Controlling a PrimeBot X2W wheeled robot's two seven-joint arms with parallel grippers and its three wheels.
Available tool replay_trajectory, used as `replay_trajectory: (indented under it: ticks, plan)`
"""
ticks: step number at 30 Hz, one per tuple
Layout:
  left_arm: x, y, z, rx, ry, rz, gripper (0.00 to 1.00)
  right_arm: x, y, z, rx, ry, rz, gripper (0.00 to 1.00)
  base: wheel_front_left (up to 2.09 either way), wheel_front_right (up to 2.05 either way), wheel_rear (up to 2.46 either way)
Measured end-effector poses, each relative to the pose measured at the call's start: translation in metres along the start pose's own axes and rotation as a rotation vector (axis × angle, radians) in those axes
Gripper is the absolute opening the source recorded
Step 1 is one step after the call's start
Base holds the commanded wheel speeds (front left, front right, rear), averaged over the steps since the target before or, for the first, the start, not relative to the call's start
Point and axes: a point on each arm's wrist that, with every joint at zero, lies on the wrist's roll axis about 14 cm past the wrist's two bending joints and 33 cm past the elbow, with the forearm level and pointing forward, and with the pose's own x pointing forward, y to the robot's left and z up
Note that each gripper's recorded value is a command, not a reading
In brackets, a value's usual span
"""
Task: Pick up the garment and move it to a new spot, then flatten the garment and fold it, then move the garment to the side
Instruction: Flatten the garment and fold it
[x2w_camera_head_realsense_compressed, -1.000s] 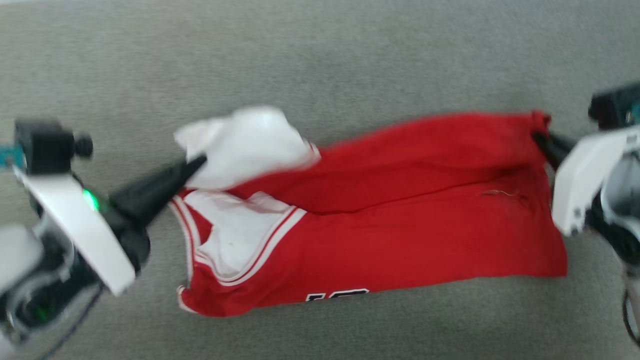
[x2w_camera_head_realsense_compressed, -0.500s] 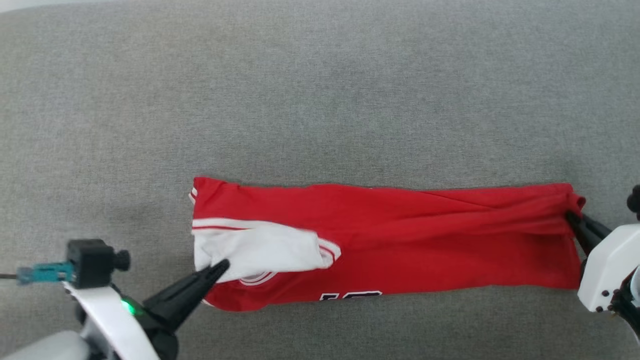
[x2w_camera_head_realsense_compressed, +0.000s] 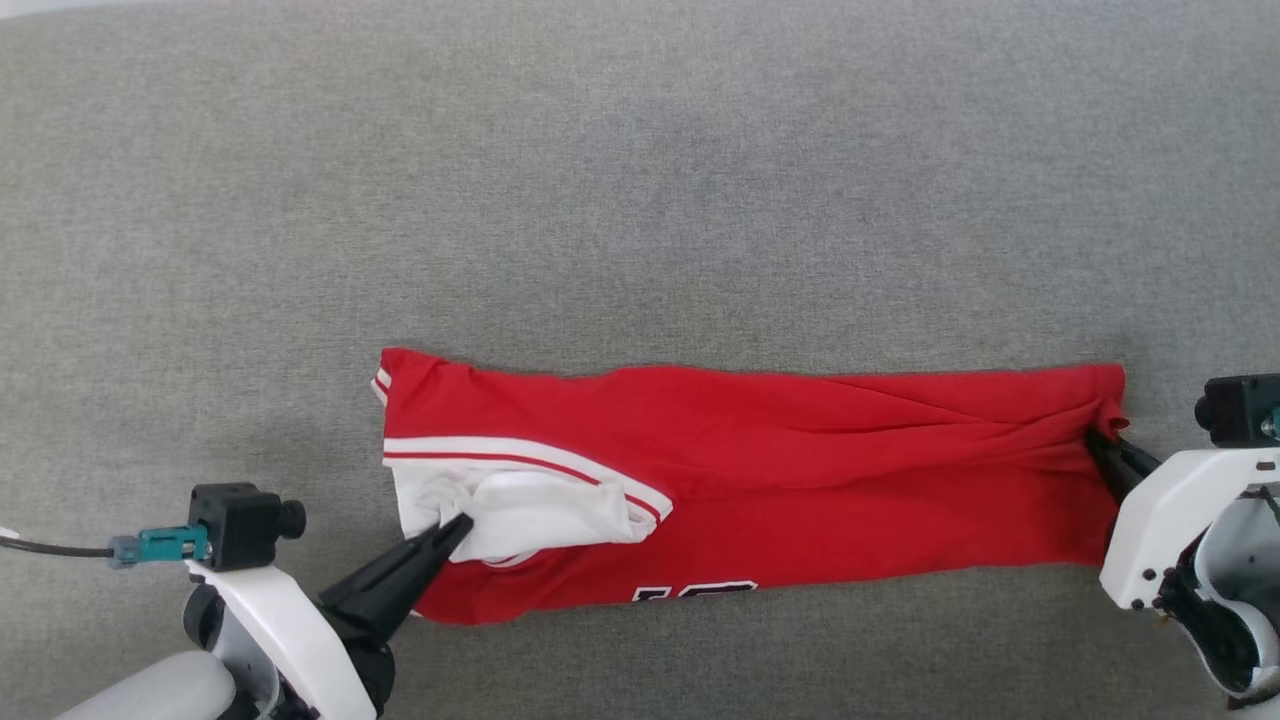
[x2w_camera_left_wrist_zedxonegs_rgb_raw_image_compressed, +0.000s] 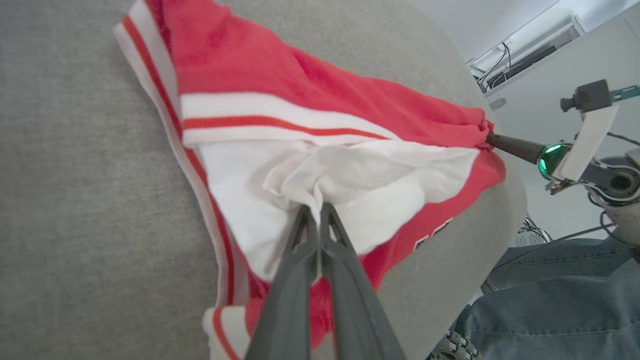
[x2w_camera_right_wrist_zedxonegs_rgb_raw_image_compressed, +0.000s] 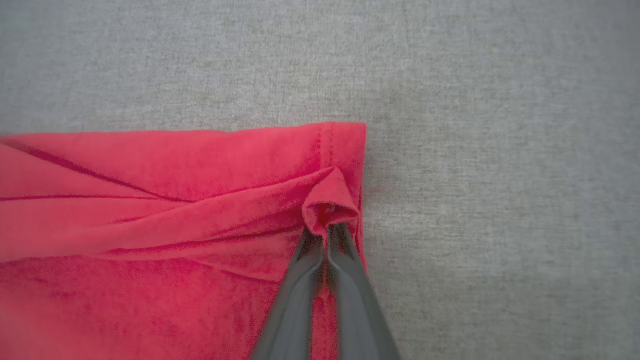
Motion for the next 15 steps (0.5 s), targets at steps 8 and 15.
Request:
replay_trajectory:
  ticks: [8,15]
  plan:
    - [-0.011,0.002,0.011,0.025,-0.091,0.035,1.00,-0.009,-0.007,0.020,0.026,-0.049,-0.004,1.00,0.00,0.00,0.00]
    - [-0.028,0.014,0.029,-0.008,-0.277,0.137,1.00,0.007,-0.002,0.000,0.100,0.058,0.020,1.00,0.00,0.00,0.00]
